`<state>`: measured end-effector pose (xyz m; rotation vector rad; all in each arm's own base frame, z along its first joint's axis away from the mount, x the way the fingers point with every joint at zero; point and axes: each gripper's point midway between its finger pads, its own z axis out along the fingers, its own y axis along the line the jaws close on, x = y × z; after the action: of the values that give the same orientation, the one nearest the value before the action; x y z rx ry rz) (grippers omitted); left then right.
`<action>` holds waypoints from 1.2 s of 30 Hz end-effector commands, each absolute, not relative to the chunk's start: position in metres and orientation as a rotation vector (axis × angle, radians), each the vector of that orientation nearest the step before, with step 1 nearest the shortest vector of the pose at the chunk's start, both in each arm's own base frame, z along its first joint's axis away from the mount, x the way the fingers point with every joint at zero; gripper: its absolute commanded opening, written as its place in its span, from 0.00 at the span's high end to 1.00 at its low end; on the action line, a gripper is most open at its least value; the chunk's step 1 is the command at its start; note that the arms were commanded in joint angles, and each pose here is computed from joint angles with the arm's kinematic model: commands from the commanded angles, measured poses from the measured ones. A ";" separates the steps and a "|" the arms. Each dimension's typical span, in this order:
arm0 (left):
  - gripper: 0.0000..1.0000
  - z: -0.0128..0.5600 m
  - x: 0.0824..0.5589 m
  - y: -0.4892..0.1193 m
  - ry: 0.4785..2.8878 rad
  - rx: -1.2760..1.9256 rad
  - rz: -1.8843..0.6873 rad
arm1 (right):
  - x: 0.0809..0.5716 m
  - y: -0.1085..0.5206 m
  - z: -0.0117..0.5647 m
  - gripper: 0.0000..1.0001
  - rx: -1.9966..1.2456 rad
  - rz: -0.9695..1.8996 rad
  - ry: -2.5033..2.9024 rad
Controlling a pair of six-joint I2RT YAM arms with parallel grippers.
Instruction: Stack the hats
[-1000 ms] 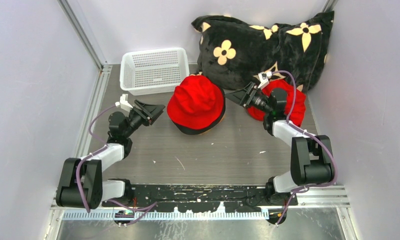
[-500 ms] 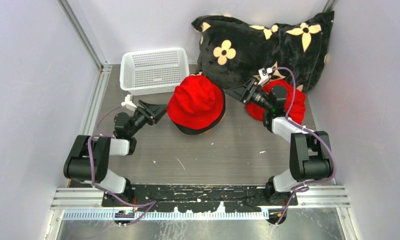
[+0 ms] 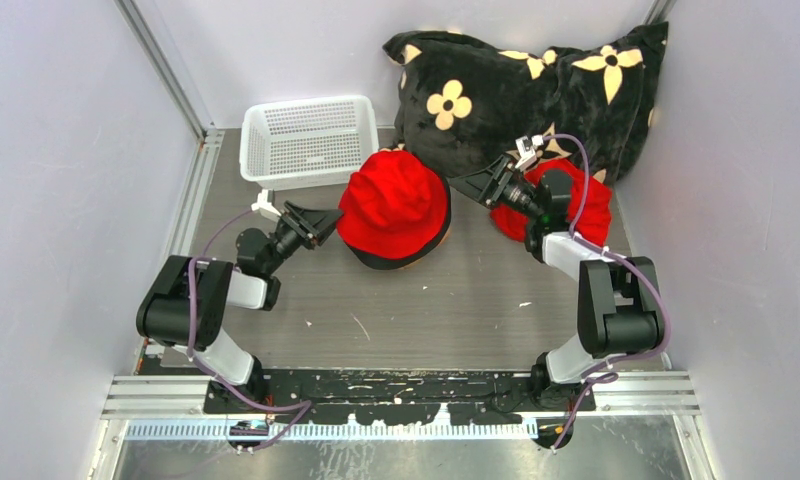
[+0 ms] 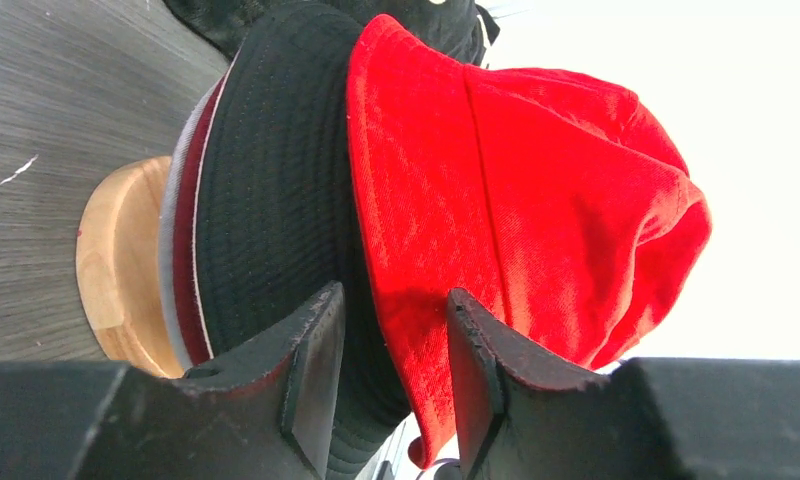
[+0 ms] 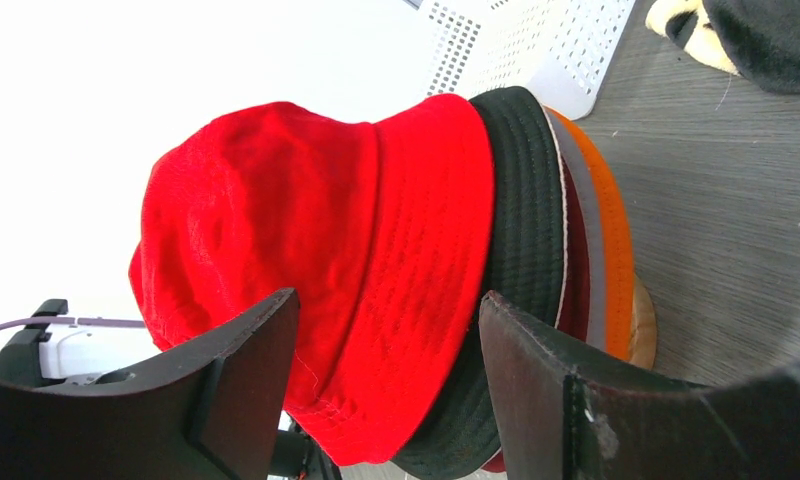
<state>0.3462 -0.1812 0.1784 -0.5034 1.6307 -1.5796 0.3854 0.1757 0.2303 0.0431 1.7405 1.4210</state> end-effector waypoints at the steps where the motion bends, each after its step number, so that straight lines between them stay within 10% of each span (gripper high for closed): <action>1: 0.64 0.210 0.343 -0.183 1.514 -0.390 -1.570 | 0.389 0.176 0.256 0.29 -0.042 1.415 1.654; 5: 1.00 0.209 0.343 -0.181 1.511 -0.404 -1.559 | 0.389 0.177 0.254 0.29 -0.045 1.424 1.657; 28: 1.00 0.192 0.357 -0.185 1.556 -0.421 -1.557 | 0.387 0.211 0.236 0.35 -0.066 1.570 1.680; 36: 1.00 0.191 0.359 -0.186 1.559 -0.418 -1.558 | 0.388 0.213 0.232 0.56 -0.054 1.581 1.681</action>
<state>0.3550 -0.1831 0.1739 -0.5002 1.6209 -1.5558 0.3858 0.2082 0.2063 0.0329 1.7753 1.5757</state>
